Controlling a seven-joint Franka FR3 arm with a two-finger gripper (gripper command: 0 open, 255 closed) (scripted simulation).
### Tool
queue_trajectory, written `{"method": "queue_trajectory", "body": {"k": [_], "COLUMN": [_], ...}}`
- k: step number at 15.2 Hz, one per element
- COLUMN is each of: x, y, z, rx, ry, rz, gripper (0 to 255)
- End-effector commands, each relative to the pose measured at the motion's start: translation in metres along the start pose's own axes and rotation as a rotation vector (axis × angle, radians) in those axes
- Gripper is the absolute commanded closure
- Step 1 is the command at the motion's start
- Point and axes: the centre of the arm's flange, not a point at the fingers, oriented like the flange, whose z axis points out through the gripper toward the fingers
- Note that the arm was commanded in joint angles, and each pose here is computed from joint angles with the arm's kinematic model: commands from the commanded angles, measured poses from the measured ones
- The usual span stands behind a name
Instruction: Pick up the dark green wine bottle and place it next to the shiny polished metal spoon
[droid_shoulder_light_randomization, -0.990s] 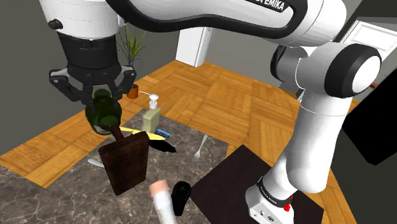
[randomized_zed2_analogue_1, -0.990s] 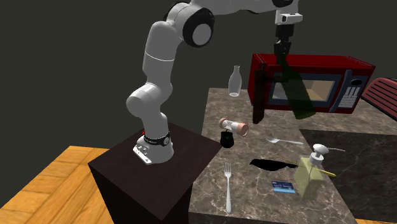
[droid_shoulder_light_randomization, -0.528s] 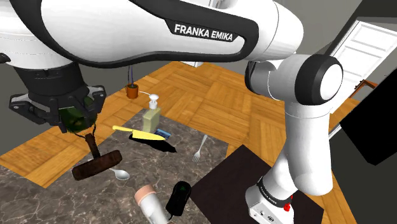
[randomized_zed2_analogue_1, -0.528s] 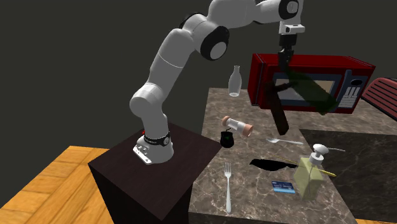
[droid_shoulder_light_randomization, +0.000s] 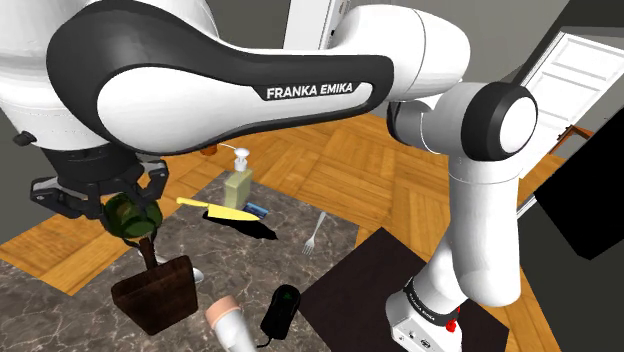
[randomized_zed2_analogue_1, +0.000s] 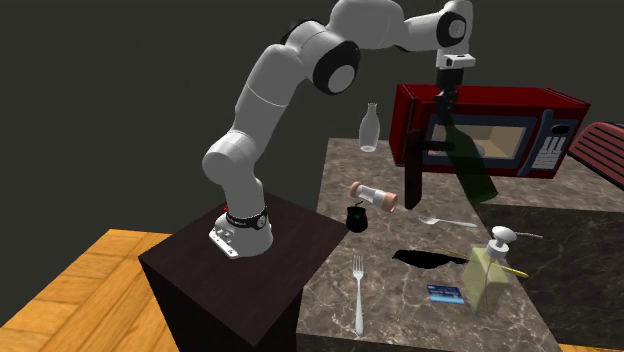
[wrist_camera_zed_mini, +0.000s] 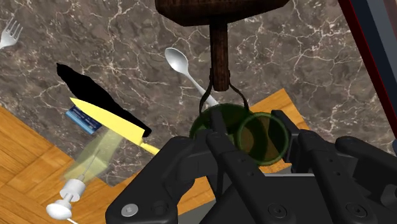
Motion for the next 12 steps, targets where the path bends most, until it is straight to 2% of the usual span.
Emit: {"method": "queue_trajectory", "body": {"k": [1,3,11,12], "x": [-0.002,-0.004,-0.004,-0.004], "y": [-0.001,-0.002,-0.002,-0.002], "z": [0.01,0.021,0.021,0.021], "rx": [0.002,0.002,0.002,0.002], "ry": [0.001,0.001,0.001,0.001], "rz": [0.001,0.001,0.001,0.001], "gripper": [255,255,255,0]}}
